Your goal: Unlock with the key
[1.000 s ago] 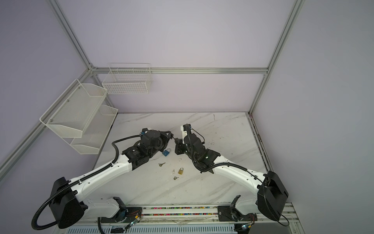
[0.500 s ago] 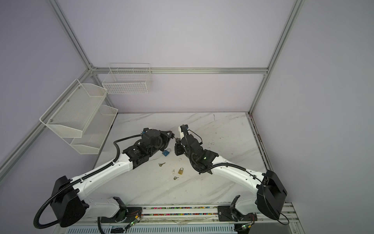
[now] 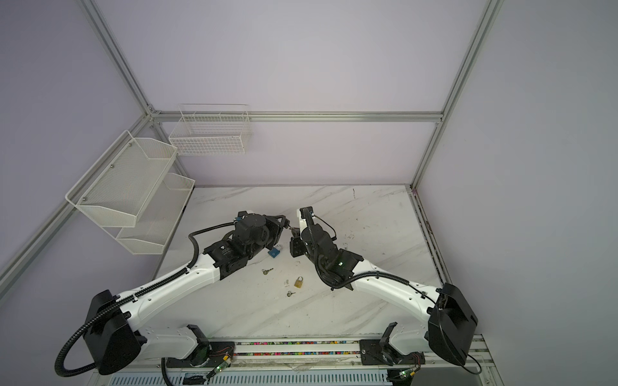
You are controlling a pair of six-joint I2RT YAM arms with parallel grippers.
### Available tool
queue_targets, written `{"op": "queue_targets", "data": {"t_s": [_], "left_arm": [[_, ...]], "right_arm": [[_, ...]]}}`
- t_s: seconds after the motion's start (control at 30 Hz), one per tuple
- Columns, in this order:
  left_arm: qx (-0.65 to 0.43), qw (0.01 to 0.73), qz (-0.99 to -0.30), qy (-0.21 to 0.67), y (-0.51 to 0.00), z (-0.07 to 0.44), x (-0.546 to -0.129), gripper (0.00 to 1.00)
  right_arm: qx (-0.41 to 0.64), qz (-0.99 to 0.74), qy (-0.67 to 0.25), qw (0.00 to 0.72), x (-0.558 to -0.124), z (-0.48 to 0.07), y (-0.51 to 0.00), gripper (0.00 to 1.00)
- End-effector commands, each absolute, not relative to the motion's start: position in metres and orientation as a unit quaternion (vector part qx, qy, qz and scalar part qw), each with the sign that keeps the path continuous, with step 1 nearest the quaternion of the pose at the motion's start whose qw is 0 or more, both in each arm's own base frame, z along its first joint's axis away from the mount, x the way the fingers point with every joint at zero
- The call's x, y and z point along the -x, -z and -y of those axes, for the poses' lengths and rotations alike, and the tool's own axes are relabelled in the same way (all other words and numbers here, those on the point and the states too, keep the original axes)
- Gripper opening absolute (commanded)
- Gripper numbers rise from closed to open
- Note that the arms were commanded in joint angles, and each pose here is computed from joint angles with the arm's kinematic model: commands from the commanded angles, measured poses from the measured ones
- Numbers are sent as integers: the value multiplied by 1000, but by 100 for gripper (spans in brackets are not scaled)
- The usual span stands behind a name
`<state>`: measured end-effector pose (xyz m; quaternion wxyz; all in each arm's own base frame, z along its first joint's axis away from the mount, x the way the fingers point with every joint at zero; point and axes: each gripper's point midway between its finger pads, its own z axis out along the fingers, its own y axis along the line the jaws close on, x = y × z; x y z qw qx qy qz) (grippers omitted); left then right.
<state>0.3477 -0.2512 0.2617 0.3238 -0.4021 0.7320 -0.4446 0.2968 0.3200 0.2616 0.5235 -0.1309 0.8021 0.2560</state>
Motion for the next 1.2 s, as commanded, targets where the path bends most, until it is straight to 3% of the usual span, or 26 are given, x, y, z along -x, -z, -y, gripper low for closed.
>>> {"op": "queue_targets", "data": {"t_s": [0.0, 0.2, 0.4, 0.47, 0.73, 1.17], "left_arm": [[378, 299, -742, 466, -275, 267, -327, 0], [359, 282, -729, 510, -296, 280, -324, 0], [344, 309, -753, 467, -293, 269, -318, 0], [345, 310, -760, 455, -287, 265, -316, 0], [348, 311, -758, 454, -290, 254, -307, 0], [310, 254, -757, 516, -303, 297, -294, 0]], "right_arm": [[127, -745, -270, 596, -295, -330, -309, 0], [149, -741, -363, 545, -282, -368, -293, 0], [185, -698, -475, 503, -253, -391, -329, 0], [168, -696, -468, 518, -254, -382, -342, 0], [149, -730, -304, 594, -280, -358, -316, 0], [151, -713, -427, 536, -272, -396, -326, 0]]}}
